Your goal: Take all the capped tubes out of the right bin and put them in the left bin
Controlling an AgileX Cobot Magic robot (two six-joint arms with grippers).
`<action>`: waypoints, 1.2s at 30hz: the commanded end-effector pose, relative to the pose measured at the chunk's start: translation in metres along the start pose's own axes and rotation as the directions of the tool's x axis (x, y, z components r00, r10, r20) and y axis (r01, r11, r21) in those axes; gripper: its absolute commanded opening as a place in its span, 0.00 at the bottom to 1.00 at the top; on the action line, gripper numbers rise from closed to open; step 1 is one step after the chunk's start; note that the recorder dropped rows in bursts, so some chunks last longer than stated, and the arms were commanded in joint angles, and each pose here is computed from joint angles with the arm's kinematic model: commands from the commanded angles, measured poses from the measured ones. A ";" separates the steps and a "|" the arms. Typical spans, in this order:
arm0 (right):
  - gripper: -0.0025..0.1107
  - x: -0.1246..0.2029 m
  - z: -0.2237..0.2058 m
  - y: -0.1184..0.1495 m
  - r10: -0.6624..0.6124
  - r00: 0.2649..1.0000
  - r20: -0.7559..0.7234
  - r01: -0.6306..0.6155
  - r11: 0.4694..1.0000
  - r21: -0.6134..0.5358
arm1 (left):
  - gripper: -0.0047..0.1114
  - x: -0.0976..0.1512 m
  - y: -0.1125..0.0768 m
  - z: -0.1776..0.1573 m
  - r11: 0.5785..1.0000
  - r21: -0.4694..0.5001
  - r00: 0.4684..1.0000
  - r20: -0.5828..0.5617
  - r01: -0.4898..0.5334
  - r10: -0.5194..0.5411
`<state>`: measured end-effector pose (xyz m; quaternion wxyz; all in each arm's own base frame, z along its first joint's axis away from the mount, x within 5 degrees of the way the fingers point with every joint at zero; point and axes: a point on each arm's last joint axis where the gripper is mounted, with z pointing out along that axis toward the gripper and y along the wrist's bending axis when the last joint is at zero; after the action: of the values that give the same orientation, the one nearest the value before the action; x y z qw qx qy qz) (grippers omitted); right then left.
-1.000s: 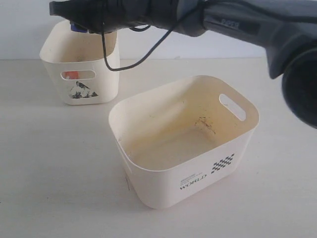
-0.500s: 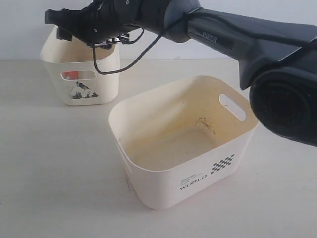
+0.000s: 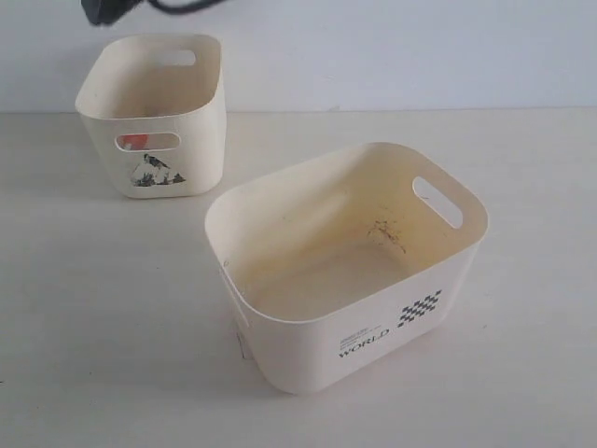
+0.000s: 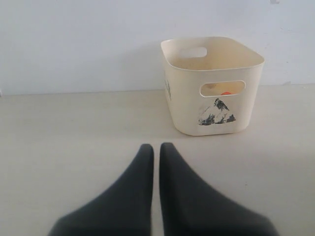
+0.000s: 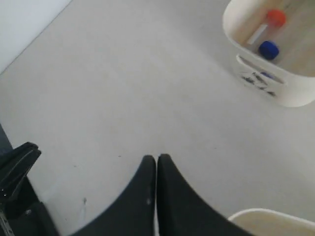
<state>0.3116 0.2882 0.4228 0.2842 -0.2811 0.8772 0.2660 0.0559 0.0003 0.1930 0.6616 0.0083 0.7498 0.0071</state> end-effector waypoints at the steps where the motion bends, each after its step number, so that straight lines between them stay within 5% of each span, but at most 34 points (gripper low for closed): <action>1: 0.02 0.008 -0.067 0.010 -0.066 0.993 0.102 0.041 0.972 0.232 | 0.08 -0.001 0.000 0.000 1.000 -0.001 1.000 0.003 0.007 -0.007; 3: 0.02 0.036 -0.063 0.000 -0.054 0.999 -0.003 0.053 0.958 0.280 | 0.08 -0.001 0.000 0.000 1.000 -0.001 1.000 0.003 0.007 -0.007; 11: 0.02 0.170 -0.083 -0.020 -0.239 0.897 0.373 0.165 0.962 0.220 | 0.08 -0.001 0.000 0.000 1.000 -0.001 1.000 0.003 0.007 -0.007; 16: 0.02 0.221 -0.103 -0.026 -0.240 0.898 0.368 0.167 0.961 0.220 | 0.08 -0.001 0.000 0.000 1.000 -0.001 1.000 0.002 0.007 -0.007; 29: 0.02 0.244 -0.166 -0.017 -0.273 0.782 0.561 0.178 0.959 0.218 | 0.08 -0.001 0.000 0.000 1.000 -0.001 1.000 0.002 0.007 -0.007; 36: 0.02 0.264 -0.161 -0.032 -0.397 0.743 0.538 0.232 0.908 0.350 | 0.08 -0.001 0.000 0.000 1.000 -0.001 1.000 0.004 0.007 -0.007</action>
<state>0.0964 0.0839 0.3677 0.6048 -0.2906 0.7128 0.2043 0.0559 0.0003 0.1930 0.6616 0.0083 0.7498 0.0071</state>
